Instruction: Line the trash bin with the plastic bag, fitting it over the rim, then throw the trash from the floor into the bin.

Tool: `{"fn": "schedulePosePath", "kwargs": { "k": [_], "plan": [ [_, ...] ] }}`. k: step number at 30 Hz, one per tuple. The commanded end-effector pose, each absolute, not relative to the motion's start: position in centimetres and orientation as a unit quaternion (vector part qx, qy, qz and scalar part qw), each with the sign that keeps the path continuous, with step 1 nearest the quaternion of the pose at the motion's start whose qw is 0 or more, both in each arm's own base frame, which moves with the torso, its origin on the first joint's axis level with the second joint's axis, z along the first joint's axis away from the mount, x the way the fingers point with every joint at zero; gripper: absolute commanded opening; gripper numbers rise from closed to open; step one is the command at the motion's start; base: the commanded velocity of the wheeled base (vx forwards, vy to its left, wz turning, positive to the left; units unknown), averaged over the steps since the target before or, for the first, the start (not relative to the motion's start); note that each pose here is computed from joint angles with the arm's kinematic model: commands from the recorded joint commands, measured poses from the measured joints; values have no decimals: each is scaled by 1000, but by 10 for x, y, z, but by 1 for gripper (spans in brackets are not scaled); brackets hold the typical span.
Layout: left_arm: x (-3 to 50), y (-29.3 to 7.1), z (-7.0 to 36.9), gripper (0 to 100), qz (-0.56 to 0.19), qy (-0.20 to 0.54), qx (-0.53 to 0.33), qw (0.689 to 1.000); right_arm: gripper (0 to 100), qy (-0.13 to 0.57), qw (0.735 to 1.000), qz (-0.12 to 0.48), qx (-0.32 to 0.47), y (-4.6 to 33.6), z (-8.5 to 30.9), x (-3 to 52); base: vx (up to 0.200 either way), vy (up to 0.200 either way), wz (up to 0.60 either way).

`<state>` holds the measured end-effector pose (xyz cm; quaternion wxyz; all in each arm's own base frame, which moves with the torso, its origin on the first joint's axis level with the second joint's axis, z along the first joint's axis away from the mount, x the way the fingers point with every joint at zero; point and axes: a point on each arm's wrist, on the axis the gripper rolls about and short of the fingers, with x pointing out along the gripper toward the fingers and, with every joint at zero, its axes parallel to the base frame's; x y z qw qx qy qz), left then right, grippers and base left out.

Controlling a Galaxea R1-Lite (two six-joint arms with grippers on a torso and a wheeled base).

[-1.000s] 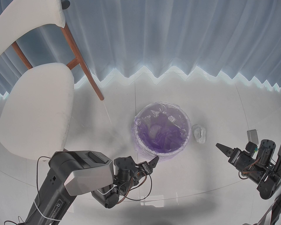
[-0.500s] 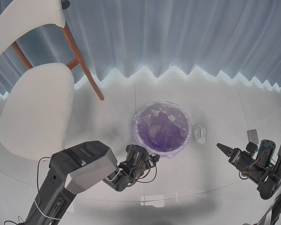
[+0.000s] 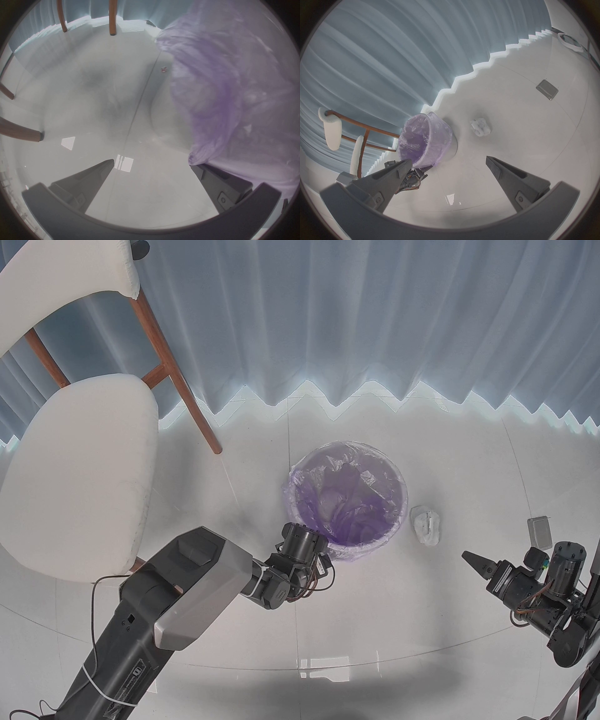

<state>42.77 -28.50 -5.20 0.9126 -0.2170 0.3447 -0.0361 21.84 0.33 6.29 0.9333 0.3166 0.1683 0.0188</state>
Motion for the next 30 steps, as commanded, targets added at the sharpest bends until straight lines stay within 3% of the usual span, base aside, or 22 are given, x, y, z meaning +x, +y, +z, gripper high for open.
{"fn": "schedulePosePath", "kwargs": {
  "k": [1, 5, 17, 24, 30],
  "plan": [
    [427, -281, -58, 100, -16, 356, -208, 911, 100, 195, 931, 13, 307, 4, 47, 226, 0, 0, 0],
    [418, -275, -51, 100, -5, 380, -193, 905, 100, 241, 933, 10, 268, 5, 22, 234, 0, 0, 0],
    [385, -277, -17, 100, -8, 393, -206, 896, 100, 233, 941, 76, 232, 46, -25, 308, 0, 0, 0],
    [349, -268, 14, 100, -19, 403, -195, 894, 100, 233, 941, 85, 230, 58, -37, 340, 0, 0, 0],
    [329, -253, 56, 100, -23, 377, -237, 895, 100, 228, 942, 82, 233, 59, -35, 368, 0, 0, 0]
  ]
}}
